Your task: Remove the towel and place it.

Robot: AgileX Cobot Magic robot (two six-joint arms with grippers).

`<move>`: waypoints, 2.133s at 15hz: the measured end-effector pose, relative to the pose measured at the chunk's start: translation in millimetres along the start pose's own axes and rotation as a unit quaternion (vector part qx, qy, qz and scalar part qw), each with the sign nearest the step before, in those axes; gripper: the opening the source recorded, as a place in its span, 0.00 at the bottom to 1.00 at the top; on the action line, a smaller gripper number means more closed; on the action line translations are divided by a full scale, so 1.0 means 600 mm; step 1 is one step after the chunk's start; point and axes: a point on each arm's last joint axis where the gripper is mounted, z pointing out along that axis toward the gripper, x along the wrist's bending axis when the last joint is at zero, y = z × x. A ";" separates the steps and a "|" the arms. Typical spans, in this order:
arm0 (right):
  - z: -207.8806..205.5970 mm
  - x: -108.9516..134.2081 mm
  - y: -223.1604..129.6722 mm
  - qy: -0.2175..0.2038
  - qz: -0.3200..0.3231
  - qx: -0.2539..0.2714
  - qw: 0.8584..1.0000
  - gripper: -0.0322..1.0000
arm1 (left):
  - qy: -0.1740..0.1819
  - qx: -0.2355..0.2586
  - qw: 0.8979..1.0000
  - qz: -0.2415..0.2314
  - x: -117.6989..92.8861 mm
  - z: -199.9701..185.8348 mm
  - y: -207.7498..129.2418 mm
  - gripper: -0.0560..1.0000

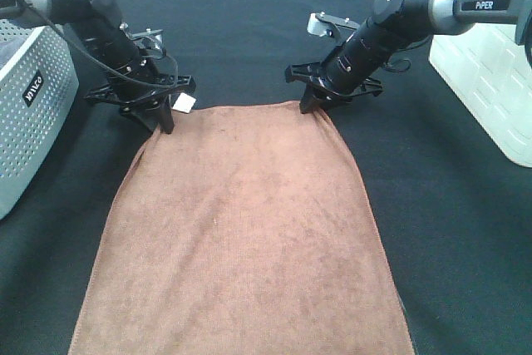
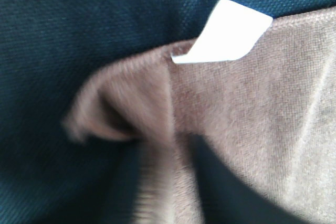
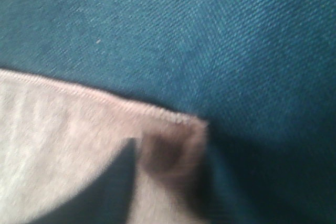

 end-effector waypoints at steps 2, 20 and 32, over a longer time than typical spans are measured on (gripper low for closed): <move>0.002 -0.001 0.000 -0.003 -0.002 -0.002 1.000 0.10 | 0.000 0.002 1.000 0.013 -0.002 0.003 -0.001 0.07; -0.129 0.029 0.120 -0.084 -0.116 -0.260 0.955 0.03 | 0.008 -0.223 0.972 0.074 -0.034 -0.101 0.099 0.06; -0.143 0.008 0.137 -0.095 -0.102 -0.308 0.941 0.03 | 0.019 -0.336 0.935 0.113 -0.046 -0.123 0.129 0.06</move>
